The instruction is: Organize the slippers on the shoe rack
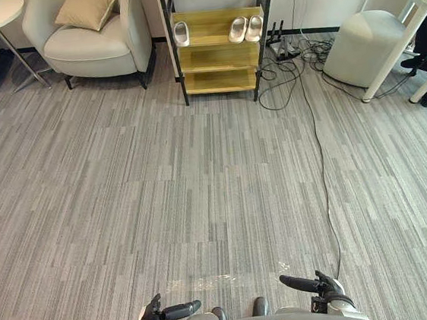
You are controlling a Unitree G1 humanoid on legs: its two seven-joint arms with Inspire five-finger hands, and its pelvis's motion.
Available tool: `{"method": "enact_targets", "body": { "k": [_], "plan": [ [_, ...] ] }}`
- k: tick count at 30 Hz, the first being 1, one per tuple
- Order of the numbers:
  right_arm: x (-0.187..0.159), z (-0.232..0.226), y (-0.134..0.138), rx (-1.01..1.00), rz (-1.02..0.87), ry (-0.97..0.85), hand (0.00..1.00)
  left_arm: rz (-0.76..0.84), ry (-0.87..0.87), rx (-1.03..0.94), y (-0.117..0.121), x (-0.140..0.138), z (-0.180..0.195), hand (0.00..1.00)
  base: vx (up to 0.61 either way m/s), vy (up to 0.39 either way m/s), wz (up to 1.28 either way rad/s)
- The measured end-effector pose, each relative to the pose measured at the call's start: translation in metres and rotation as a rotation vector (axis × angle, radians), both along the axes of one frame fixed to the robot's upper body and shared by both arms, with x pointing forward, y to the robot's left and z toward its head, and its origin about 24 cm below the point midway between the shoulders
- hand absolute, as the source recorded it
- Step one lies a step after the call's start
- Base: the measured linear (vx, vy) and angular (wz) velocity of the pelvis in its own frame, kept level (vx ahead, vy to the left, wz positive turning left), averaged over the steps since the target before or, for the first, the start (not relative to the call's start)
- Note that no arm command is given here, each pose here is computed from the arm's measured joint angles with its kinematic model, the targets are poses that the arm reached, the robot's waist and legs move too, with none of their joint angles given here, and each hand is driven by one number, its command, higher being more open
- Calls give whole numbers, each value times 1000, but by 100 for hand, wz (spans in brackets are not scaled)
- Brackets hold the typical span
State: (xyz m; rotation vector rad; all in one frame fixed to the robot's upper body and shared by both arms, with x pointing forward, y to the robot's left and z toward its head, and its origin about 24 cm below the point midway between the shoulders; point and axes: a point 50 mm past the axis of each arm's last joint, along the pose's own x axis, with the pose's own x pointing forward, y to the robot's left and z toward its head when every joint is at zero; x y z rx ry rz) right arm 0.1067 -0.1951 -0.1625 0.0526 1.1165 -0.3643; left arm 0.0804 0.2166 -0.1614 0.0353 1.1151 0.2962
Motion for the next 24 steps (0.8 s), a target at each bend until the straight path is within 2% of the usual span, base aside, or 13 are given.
{"method": "enact_targets", "body": {
  "k": [6, 14, 18, 24],
  "plan": [
    [2, 1, 2, 2, 15, -5, 100, -8, -6, 7, 3, 3, 1, 100, -16, 11, -11],
    [28, 10, 2, 2, 22, -99, 100, -65, -14, 32, 7, 11, 4, 100, 64, 68, 1],
    [37, 13, -1, -9, 34, -119, 100, -63, -20, 25, 4, 14, 4, 100, 190, -125, 27],
    [44, 16, -3, -17, 40, -138, 100, -62, -14, 10, -3, 13, 2, 100, 535, -293, 22]
  ]
}}
